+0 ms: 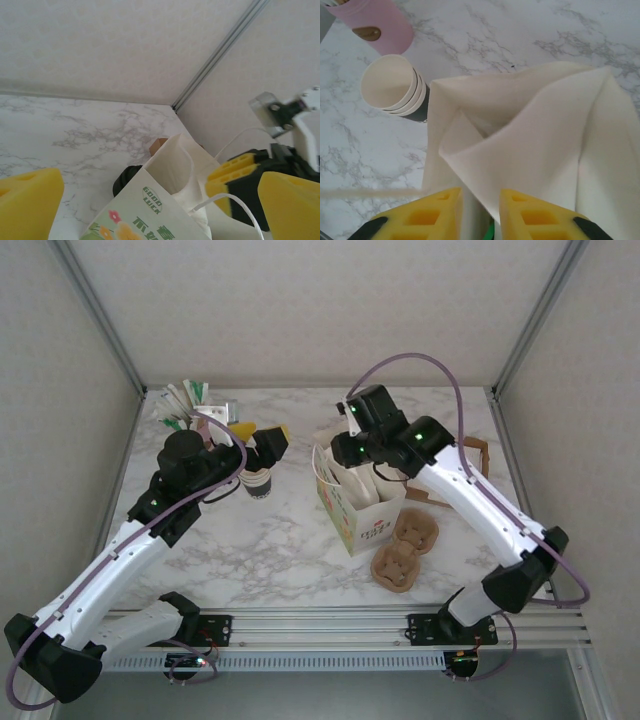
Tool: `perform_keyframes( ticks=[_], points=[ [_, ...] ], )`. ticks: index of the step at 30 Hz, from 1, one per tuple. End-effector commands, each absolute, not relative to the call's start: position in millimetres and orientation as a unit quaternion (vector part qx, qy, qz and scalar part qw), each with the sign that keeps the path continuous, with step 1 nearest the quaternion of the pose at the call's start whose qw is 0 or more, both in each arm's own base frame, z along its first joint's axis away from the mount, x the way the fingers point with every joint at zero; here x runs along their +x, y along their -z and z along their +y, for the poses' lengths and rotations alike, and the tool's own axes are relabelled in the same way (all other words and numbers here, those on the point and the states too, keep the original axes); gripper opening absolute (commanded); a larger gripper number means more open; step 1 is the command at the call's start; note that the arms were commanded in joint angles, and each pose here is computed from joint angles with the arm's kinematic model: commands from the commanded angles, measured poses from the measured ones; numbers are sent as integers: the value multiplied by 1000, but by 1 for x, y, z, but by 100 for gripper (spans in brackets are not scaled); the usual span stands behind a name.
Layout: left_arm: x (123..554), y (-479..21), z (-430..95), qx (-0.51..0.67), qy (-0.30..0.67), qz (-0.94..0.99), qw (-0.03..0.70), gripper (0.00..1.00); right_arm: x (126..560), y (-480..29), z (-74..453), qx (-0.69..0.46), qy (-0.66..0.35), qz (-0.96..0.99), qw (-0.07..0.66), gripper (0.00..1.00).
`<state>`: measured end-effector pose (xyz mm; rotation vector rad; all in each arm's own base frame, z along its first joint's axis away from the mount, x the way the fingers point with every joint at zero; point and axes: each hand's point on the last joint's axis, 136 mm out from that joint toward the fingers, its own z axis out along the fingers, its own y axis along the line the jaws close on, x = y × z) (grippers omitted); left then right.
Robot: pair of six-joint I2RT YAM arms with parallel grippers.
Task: Pack the takeout coffee
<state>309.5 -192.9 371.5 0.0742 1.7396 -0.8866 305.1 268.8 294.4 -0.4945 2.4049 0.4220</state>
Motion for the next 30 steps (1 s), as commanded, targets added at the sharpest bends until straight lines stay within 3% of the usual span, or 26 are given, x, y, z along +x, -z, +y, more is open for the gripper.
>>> perform_keyframes(
  ticks=[1,6,11,15,20,30],
  points=[
    [306,-387,-194,38,381,727,570,100,321,-290,260,-158,-144,927,309,25],
    [306,-386,-193,39,377,729,570,100,333,-254,240,-118,-96,948,278,14],
    [307,-386,-194,39,377,729,570,100,326,-224,254,-128,-121,955,237,11],
    [307,-387,-194,38,378,729,569,100,324,-239,251,-124,-126,952,250,12],
    [304,-391,-193,35,384,725,571,100,317,-284,249,-129,-160,934,292,18],
    [285,-415,-173,15,390,688,612,100,289,-352,242,-133,-247,884,374,44]
  ],
)
